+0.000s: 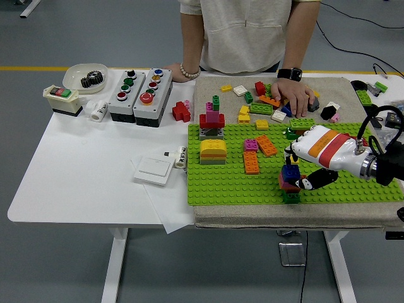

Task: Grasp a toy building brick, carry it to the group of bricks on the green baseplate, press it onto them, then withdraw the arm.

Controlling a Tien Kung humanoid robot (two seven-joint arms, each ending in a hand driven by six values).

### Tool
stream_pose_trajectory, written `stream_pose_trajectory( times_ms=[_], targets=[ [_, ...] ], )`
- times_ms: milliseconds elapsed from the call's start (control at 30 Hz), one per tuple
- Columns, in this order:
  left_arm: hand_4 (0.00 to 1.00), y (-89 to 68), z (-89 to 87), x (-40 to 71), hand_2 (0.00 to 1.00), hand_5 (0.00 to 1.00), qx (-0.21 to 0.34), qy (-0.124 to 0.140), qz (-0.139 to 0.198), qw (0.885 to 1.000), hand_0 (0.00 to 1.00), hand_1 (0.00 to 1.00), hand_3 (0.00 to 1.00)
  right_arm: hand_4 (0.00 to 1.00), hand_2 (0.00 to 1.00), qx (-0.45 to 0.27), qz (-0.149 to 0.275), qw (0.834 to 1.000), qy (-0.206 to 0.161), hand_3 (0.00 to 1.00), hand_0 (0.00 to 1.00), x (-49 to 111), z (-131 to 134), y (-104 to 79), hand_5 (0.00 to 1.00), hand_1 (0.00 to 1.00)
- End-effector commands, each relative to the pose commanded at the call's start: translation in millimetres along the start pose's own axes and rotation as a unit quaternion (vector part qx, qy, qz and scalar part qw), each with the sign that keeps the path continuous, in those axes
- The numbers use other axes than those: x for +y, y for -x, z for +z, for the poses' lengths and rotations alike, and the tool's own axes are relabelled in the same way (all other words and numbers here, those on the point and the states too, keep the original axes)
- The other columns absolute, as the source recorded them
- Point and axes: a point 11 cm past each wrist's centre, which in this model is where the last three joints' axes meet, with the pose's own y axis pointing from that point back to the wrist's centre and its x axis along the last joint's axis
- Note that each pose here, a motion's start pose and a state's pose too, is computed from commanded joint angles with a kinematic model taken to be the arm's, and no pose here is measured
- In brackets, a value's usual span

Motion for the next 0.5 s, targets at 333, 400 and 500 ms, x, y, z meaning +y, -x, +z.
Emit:
stream_pose_trajectory(
  times_ms=[333, 400, 500],
  targets=[
    [0.644, 0.5, 0.4, 0.2, 0.723, 0.666, 0.000, 0.001, 0.000, 1.000, 0.742, 0.726, 0.590, 0.800, 0.539, -0.004, -0.001, 1.000, -0.001, 0.562, 0.206, -0.5, -0.4, 1.2, 0.416, 0.423],
    [0.644, 0.5, 0.3, 0.2, 0.722, 0.666, 0.000, 0.000, 0.000, 1.000, 0.742, 0.726, 0.590, 0.813, 0.543, -0.005, -0.001, 1.000, -0.001, 0.573, 0.206, -0.6, -0.5, 1.2, 0.417, 0.424],
    [0.644, 0.6, 0.4, 0.2, 0.722, 0.666, -0.001, 0.000, -0.001, 1.000, 0.742, 0.726, 0.590, 0.813, 0.543, -0.004, 0.000, 1.000, -0.001, 0.573, 0.206, -0.7, -0.2, 0.7, 0.417, 0.424]
  ],
)
